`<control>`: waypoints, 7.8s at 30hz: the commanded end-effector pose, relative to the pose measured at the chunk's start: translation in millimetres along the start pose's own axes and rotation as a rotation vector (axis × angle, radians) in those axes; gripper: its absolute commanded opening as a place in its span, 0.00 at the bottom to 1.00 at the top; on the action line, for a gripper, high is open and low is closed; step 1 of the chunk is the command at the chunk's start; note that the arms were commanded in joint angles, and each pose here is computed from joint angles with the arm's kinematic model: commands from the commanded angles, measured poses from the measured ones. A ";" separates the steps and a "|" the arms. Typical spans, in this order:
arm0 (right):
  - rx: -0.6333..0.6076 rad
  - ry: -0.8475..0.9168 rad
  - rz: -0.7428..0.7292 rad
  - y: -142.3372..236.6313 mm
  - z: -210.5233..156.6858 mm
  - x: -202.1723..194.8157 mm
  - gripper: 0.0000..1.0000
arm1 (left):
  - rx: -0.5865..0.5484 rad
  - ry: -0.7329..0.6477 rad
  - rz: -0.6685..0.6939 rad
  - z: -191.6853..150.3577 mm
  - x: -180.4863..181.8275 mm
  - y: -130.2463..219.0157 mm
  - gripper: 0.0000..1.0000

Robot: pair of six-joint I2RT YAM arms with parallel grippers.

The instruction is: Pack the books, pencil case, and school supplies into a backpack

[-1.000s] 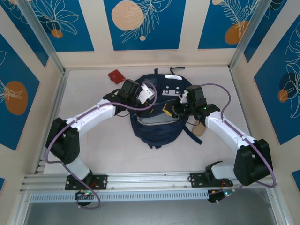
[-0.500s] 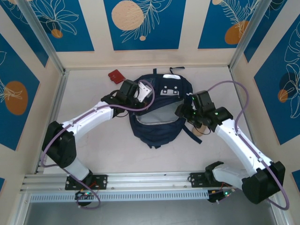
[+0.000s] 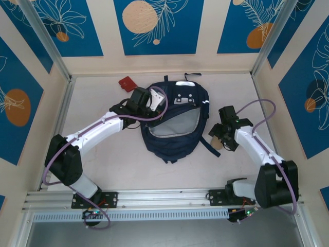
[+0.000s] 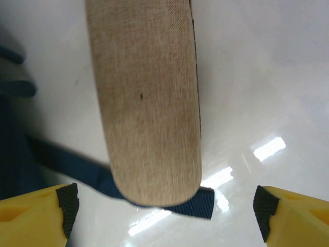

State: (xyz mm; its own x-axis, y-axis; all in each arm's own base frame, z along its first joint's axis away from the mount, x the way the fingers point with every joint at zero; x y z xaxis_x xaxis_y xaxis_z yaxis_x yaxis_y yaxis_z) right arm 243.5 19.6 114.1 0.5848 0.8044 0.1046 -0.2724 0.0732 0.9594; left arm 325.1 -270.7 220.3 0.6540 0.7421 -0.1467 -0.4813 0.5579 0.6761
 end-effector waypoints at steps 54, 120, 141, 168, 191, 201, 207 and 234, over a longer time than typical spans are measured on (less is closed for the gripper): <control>0.199 0.012 0.738 81.5 -55.2 158.4 0.49 | -0.083 0.198 -0.135 40.7 -15.8 17.7 0.00; 0.165 0.010 0.574 71.2 -73.0 187.1 0.46 | 0.058 0.400 0.111 -122.4 37.6 25.8 0.72; 0.122 -0.086 0.767 103.2 -10.5 166.9 0.00 | 0.014 0.192 -0.197 -86.6 3.6 -0.9 0.70; 0.187 -0.121 0.797 94.7 -11.3 157.0 0.00 | 0.045 0.078 -0.500 -78.7 -36.3 -50.0 0.45; 0.240 -0.084 0.731 78.1 -40.9 153.0 0.35 | -0.008 0.111 -0.431 -89.5 -31.0 -36.3 0.00; 0.311 -0.122 0.734 59.8 -73.2 166.8 0.39 | -0.034 0.143 -0.427 -92.1 -30.6 -37.5 0.00; 0.301 -0.114 0.728 59.2 -70.1 175.0 0.25 | -0.040 0.150 -0.423 -93.6 -30.0 -37.5 0.02; 0.253 -0.072 0.803 73.8 -55.1 190.4 0.00 | -0.061 0.166 -0.426 -97.1 -31.7 -47.1 0.00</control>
State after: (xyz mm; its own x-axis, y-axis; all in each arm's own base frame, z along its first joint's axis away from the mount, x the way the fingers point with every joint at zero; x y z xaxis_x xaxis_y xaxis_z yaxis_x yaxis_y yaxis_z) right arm 280.2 206.7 180.2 0.3888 0.5322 0.7520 -0.4123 -0.6294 0.6587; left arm 276.4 -277.8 116.5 0.6614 0.5303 -0.5304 -0.2417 0.8201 0.5186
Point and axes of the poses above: each hand's point on the last joint's axis, 136 mm out from that joint toward the fingers, its own y axis back along the fingers, its own x axis along the line the jaws close on, z = x × y, the point moved 4 cm from there along y, back along the fingers, and after that the axes turned 1 degree about y, right-handed, at the moved point
